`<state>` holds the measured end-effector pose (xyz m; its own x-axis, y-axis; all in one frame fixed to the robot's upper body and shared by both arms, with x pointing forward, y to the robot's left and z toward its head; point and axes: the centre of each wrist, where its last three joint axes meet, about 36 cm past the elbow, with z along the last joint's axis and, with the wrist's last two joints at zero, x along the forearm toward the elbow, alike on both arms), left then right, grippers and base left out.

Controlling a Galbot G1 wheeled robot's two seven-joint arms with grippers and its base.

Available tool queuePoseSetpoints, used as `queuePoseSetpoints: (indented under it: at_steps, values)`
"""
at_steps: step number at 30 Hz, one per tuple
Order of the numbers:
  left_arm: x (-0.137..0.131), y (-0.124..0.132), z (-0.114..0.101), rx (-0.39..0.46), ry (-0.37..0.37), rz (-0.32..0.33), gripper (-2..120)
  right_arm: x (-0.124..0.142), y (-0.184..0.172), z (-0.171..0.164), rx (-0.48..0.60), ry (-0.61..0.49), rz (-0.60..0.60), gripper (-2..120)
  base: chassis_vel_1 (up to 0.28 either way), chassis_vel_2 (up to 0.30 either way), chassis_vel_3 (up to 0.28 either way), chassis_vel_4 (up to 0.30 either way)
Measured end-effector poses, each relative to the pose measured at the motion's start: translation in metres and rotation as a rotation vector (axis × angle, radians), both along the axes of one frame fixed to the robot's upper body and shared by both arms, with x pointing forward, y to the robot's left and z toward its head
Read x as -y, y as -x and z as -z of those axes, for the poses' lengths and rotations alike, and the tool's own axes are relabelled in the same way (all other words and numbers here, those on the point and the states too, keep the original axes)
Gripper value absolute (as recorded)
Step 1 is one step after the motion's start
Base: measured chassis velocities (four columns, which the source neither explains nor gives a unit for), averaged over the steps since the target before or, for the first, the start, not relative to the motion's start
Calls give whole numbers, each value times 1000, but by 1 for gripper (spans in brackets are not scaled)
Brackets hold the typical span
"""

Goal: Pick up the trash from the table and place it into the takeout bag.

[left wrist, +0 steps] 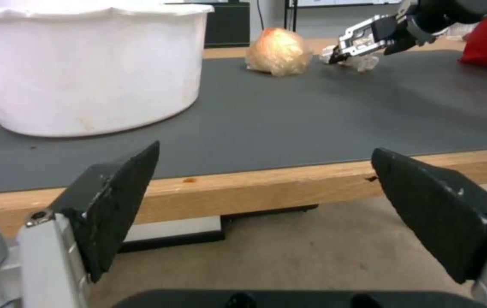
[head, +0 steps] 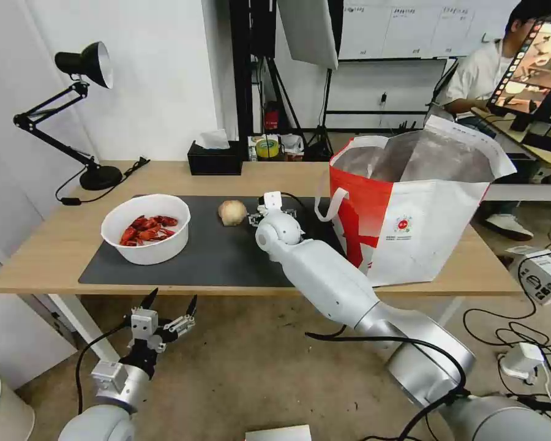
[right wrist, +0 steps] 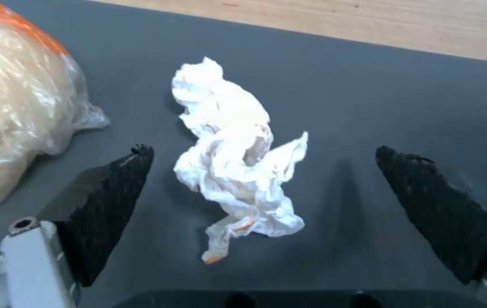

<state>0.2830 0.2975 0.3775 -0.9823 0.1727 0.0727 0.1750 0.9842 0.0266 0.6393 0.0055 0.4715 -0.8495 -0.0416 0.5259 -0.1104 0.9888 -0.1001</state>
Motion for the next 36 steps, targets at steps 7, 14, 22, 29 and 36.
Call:
queuePoseSetpoints:
  at_steps: [7, 14, 22, 29, 36]
  values:
    - [2, 0, 2, -5, 5, 1, 100, 4, -1, 4, -5, -1, 4, 86, 0, 0, 0, 0]
    - [4, 1, 4, -8, 6, 1, 100, 4, 0, 4, -5, -2, 2, 71, 0, 0, 0, 0]
    - [5, 3, 5, -7, 8, -2, 100, 4, 1, 6, -8, -4, 0, 41, 0, 0, 0, 0]
    - [6, 2, 4, -3, 10, 0, 100, 6, 7, 7, -1, -11, -3, 17, 0, 0, 0, 0]
    - [7, 2, 2, 2, 10, -1, 100, 14, 17, 8, 27, -5, -18, 0, 0, 0, 0, 0]
